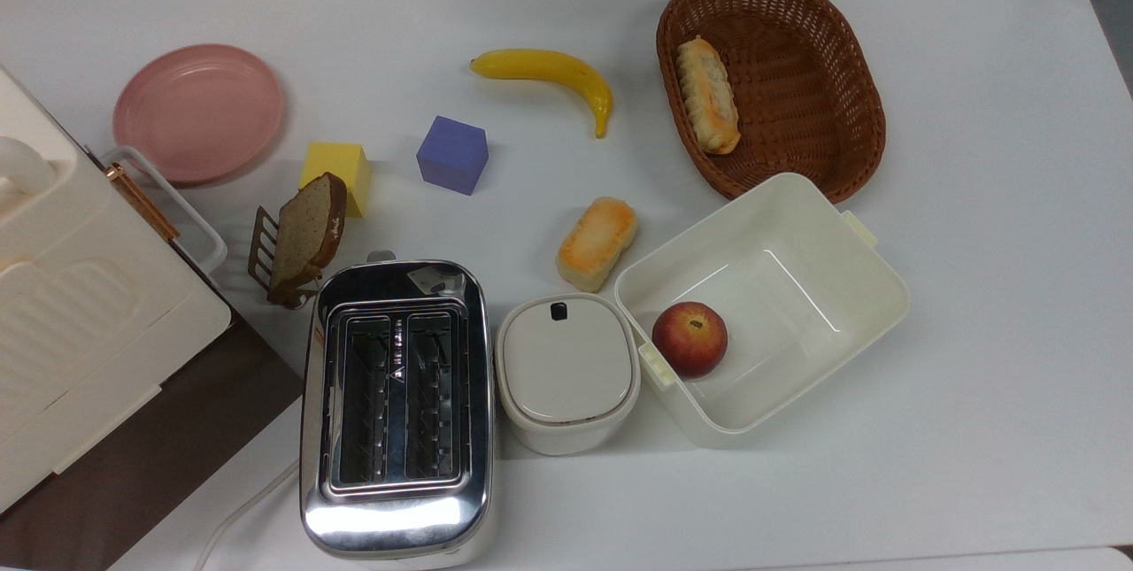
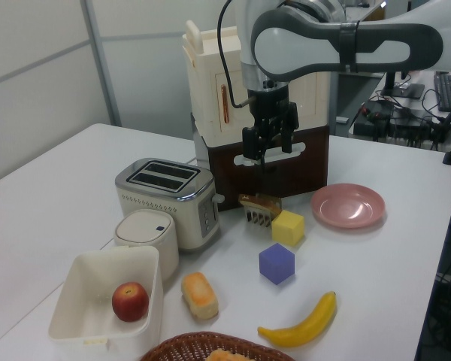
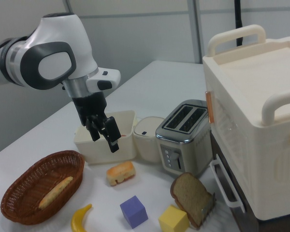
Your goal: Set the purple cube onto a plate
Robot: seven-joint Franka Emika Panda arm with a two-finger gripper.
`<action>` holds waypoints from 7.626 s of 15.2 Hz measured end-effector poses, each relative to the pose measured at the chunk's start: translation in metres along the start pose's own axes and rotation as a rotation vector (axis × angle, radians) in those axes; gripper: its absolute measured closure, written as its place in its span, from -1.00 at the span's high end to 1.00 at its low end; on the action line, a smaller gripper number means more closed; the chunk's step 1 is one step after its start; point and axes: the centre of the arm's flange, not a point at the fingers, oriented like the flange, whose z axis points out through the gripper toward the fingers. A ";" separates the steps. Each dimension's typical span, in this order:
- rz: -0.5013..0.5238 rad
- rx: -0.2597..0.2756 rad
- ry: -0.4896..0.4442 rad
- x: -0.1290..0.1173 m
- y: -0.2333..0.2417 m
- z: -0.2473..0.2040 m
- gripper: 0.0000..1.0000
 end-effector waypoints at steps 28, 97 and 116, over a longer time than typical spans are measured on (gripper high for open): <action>0.125 0.009 0.017 -0.021 0.008 0.107 1.00; 0.461 -0.064 0.131 -0.023 0.296 0.221 0.07; 0.448 -0.068 0.115 -0.013 0.294 0.233 1.00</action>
